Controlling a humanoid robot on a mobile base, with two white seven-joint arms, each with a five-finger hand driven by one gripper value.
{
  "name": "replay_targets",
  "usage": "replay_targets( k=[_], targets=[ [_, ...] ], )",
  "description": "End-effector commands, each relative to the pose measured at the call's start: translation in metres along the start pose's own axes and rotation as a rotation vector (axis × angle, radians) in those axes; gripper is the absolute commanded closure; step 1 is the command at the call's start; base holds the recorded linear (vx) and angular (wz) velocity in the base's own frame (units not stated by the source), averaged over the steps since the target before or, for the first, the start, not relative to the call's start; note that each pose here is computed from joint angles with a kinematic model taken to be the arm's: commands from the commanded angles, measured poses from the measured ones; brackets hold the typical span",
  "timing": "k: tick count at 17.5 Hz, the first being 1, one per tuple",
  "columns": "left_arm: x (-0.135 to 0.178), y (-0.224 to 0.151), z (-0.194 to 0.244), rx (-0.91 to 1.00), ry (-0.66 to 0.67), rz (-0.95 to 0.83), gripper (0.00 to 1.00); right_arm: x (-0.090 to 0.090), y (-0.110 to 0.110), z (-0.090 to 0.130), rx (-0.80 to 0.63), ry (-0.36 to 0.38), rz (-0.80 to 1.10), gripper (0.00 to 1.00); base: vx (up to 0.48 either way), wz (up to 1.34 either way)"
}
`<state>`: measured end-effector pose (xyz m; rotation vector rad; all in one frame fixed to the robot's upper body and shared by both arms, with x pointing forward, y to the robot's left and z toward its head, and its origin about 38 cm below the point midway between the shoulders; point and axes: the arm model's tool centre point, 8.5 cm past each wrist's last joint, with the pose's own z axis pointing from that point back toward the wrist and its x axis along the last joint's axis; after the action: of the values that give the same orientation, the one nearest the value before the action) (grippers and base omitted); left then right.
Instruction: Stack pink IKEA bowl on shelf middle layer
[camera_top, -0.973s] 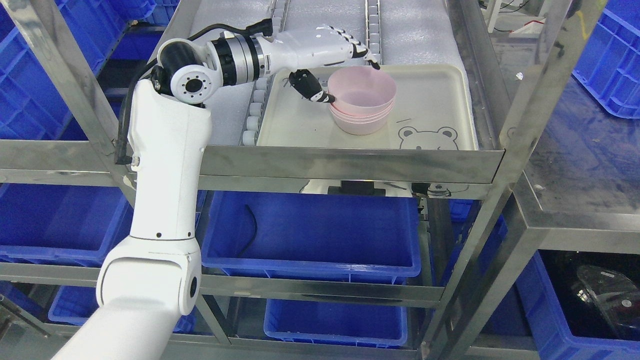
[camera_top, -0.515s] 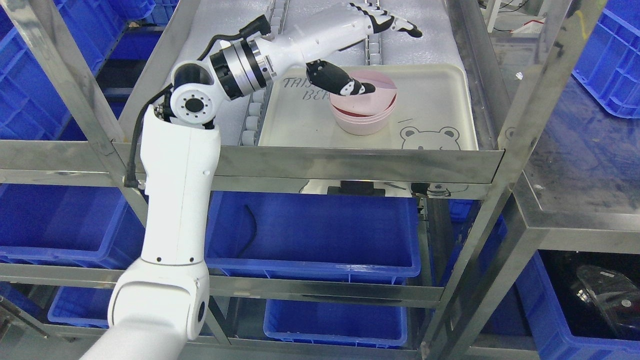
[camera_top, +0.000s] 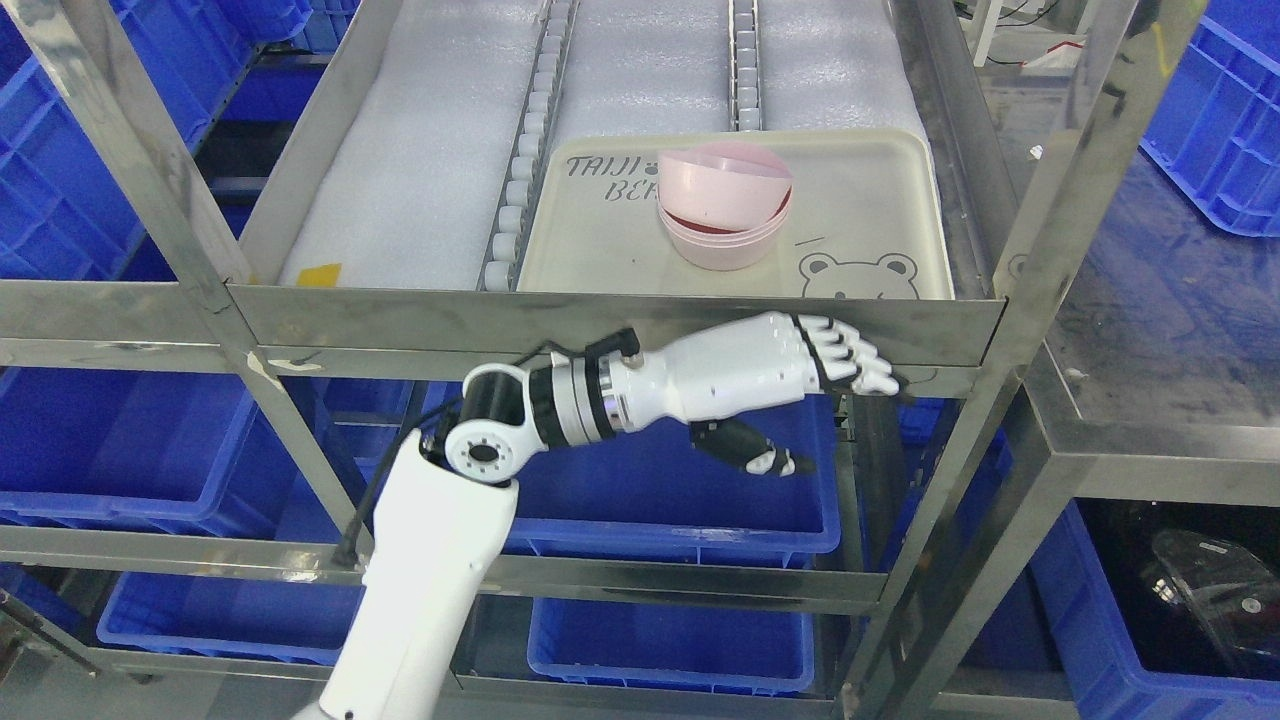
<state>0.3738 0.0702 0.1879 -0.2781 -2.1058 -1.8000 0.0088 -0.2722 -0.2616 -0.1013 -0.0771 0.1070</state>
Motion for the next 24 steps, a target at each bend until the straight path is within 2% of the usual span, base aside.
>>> replay_targets(
  k=[1,3,5,7,9,13,17,21,24],
  targets=[
    [0.053,-0.145,0.022,-0.012,0.014,0.354,0.21,0.003,-0.011,0.000,-0.018,-0.013,0.001,0.00,0.000,0.00],
    [0.055,-0.197,0.049,0.089,0.134,0.539,0.21,0.003,-0.011,0.000,-0.018,-0.013,0.001,0.00,0.000,0.00],
    [0.039,-0.221,0.086,0.307,0.305,0.657,0.20,0.002,-0.011,0.000,-0.018,-0.012,0.001,0.00,0.000,0.00],
    [0.024,-0.222,0.122,0.635,0.443,0.727,0.20,0.003,-0.011,0.000,-0.018,-0.013,0.001,0.00,-0.009,0.02],
    [0.025,-0.223,0.143,0.769,0.505,0.741,0.17,0.002,-0.011,0.000,-0.018,-0.012,0.001,0.00,-0.008,0.03],
    [0.007,-0.202,0.191,1.086,0.657,0.712,0.17,0.003,-0.011,0.000,-0.018,-0.013,0.001,0.00,-0.003,0.01],
    [-0.001,-0.173,0.205,1.136,0.707,0.692,0.18,0.003,-0.011,0.000,-0.018,-0.013,0.001,0.00,-0.001,0.00],
    [-0.003,-0.170,0.196,1.115,0.706,0.728,0.16,0.003,-0.011,0.000,-0.018,-0.013,0.001,0.00,-0.001,0.00],
    [-0.001,-0.174,0.180,1.068,0.673,0.760,0.09,0.003,-0.011,0.000,-0.018,-0.013,0.001,0.00,0.000,0.00]
  ],
)
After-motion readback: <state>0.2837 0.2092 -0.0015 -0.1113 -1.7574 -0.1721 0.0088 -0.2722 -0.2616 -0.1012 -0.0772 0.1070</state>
